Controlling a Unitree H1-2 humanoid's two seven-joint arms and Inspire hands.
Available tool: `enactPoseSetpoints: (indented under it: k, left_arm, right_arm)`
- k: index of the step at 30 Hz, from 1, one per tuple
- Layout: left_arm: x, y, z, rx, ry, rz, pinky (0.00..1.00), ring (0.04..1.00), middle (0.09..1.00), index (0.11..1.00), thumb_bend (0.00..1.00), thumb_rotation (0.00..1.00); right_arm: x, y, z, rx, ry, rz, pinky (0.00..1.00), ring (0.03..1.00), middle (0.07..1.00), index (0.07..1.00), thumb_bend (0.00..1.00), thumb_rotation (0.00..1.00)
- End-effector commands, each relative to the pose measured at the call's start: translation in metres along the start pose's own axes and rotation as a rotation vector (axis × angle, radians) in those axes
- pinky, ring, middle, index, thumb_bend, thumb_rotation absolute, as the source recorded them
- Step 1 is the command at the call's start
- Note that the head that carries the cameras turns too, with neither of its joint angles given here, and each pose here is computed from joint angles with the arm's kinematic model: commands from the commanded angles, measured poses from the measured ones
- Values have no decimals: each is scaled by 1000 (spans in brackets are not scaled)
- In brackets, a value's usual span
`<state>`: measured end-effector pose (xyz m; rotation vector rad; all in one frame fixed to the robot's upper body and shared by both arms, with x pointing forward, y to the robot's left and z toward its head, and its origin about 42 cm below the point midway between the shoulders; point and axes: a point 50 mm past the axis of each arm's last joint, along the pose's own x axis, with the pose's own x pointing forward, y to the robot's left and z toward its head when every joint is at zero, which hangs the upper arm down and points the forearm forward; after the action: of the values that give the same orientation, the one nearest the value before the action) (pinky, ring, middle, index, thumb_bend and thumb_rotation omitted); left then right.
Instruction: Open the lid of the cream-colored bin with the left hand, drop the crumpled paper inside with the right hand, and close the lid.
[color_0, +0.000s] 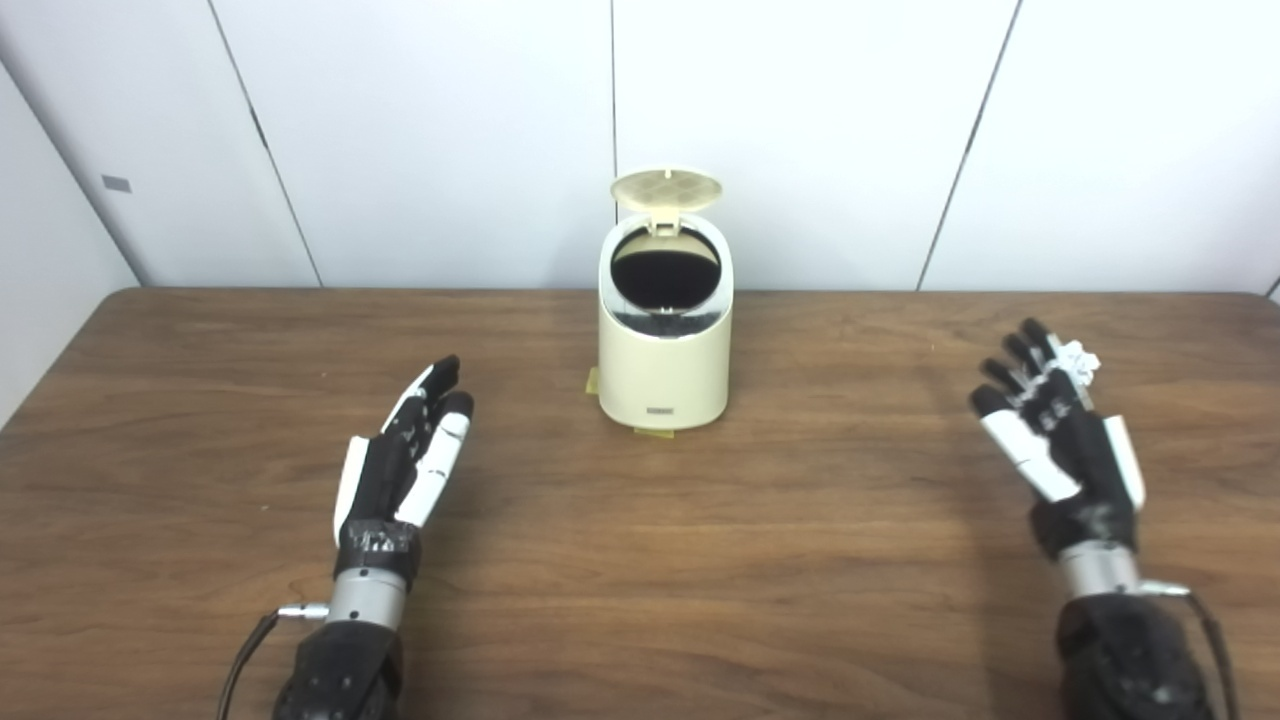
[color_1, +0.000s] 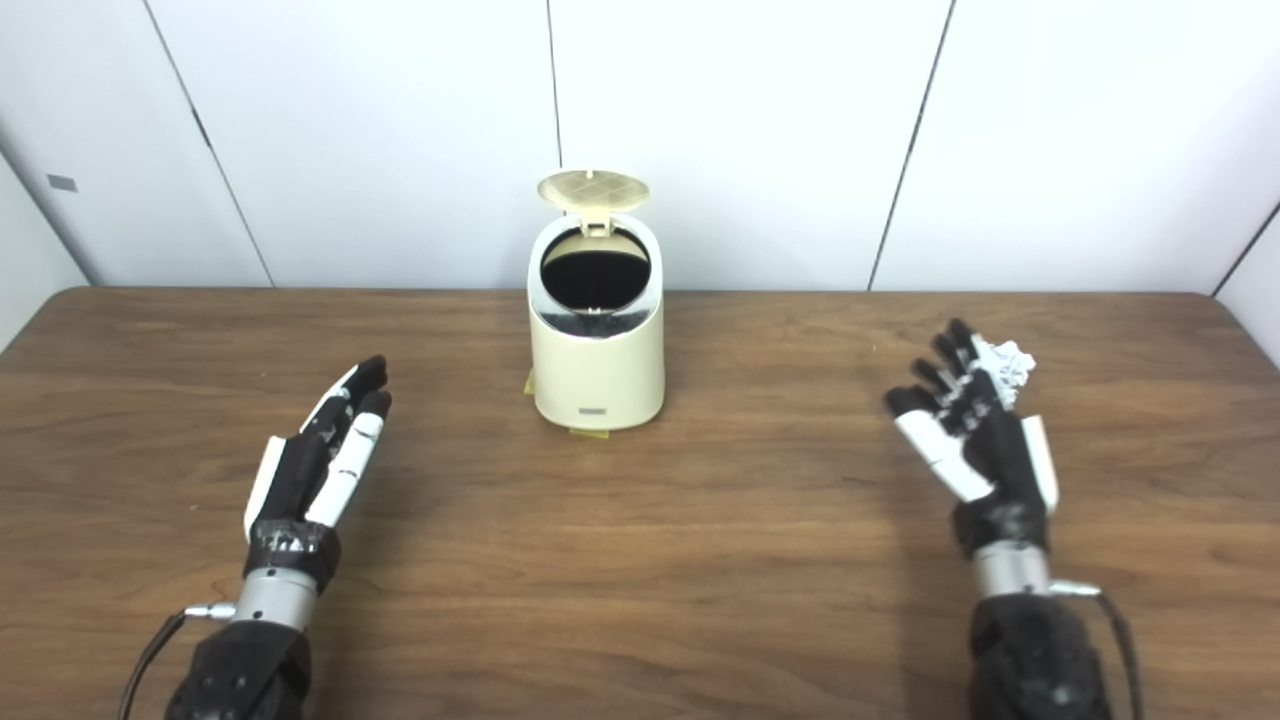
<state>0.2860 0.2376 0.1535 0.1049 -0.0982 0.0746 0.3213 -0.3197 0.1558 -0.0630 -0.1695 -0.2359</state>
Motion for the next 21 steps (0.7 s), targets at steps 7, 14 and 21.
enactPoseSetpoints:
  k: [7, 14, 21]
  left_arm:
    - [11, 13, 8, 4, -53, 5, 998, 957, 944, 968, 580, 713]
    - [22, 31, 9, -18, -77, -40, 1000, 965, 963, 992, 558, 713]
    - [20, 37, 15, 3, -68, -69, 1000, 966, 961, 1000, 504, 731]
  right_arm:
    - [32, -18, 61, -304, -148, -100, 856, 875, 886, 891, 767, 295]
    - [52, -26, 86, -593, -166, -145, 858, 915, 918, 897, 794, 254]
    - [78, -40, 82, -756, -84, -158, 879, 955, 949, 911, 839, 180]
